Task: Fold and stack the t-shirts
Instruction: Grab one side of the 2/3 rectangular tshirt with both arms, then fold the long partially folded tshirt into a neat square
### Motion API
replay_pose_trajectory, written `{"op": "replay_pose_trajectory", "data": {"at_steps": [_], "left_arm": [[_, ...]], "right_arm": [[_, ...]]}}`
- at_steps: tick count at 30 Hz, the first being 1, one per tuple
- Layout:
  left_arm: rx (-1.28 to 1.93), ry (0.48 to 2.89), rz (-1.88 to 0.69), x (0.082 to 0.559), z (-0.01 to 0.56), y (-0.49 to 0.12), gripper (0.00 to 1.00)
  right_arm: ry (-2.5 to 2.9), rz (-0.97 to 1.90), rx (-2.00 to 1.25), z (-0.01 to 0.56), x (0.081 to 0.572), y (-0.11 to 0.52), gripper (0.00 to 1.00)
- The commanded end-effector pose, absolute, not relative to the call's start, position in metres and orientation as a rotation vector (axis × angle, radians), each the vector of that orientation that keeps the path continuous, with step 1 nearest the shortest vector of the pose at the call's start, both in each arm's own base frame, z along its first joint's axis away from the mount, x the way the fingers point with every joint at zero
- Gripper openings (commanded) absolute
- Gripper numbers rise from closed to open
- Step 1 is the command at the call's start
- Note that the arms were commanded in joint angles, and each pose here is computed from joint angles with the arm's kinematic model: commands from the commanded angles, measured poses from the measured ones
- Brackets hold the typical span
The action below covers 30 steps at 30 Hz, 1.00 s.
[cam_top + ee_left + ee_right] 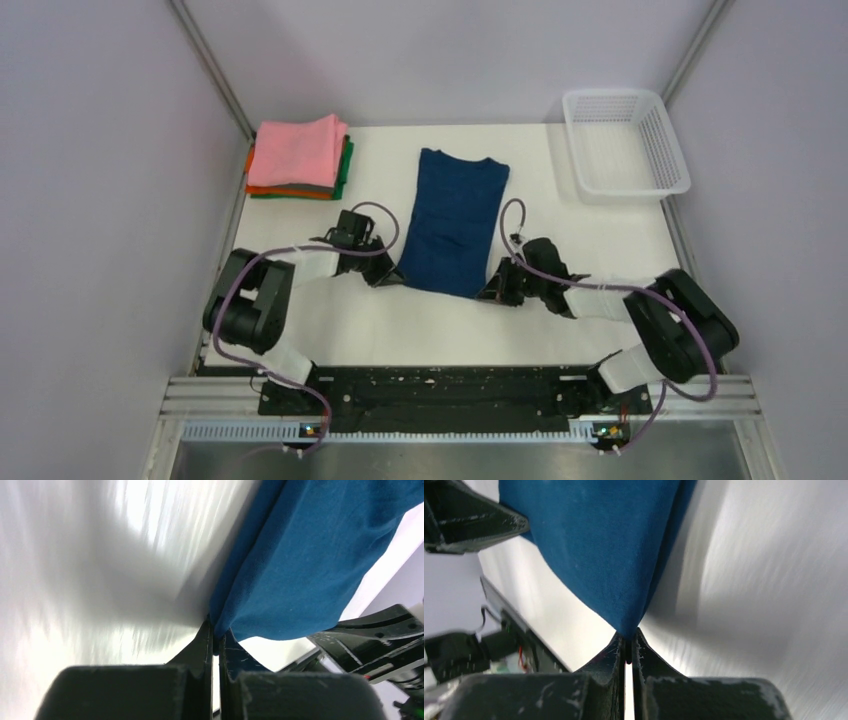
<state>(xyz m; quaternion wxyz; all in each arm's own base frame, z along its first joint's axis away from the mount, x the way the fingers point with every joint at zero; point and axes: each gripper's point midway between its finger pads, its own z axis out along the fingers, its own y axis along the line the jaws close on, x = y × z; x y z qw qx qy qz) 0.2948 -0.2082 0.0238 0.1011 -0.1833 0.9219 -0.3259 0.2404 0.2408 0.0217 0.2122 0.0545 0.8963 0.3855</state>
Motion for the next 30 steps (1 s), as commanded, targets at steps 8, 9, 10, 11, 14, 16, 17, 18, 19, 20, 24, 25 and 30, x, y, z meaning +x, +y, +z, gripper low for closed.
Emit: {"op": "replay_pose_trajectory", "data": {"at_steps": [8,9,10,11,14,16,17,18,19,20,24,25,30], "left_arm": [[-0.443,2.575,-1.044,0.19,0.111,-0.193,0.0],[-0.419,2.527,-1.071,0.187,0.127,-0.192,0.0],[-0.412,2.492,-1.083,0.186,0.138,-0.191,0.0],[-0.407,2.463,-1.087,0.186,0.148,-0.19,0.0],[-0.389,2.384,-1.096,0.191,0.177,-0.188,0.0],[-0.37,2.34,-1.081,0.199,0.193,-0.188,0.0],[-0.372,2.32,-1.062,0.205,0.199,-0.186,0.0],[-0.37,2.298,-1.05,0.212,0.204,-0.186,0.0],[-0.372,2.274,-1.04,0.22,0.209,-0.187,0.0],[-0.371,2.248,-1.036,0.228,0.214,-0.188,0.0],[-0.356,2.247,-0.963,0.26,0.226,-0.191,0.0],[-0.36,2.252,-0.945,0.269,0.225,-0.192,0.0],[-0.37,2.3,-0.886,0.312,0.213,-0.196,0.0]], "right_arm": [[2.436,1.443,-0.15,0.132,0.119,0.249,0.0],[2.397,1.459,-0.156,0.143,0.118,0.249,0.0],[2.361,1.476,-0.166,0.154,0.117,0.248,0.0],[2.335,1.485,-0.178,0.164,0.117,0.248,0.0],[2.281,1.507,-0.227,0.184,0.118,0.251,0.0],[2.267,1.501,-0.242,0.191,0.123,0.252,0.0],[2.254,1.489,-0.235,0.193,0.13,0.251,0.0],[2.239,1.48,-0.224,0.196,0.136,0.25,0.0],[2.226,1.475,-0.212,0.199,0.143,0.248,0.0],[2.216,1.474,-0.199,0.202,0.149,0.246,0.0],[2.208,1.487,-0.142,0.201,0.173,0.235,0.0],[2.21,1.49,-0.124,0.199,0.18,0.233,0.0],[2.222,1.48,-0.059,0.188,0.211,0.226,0.0]]}}
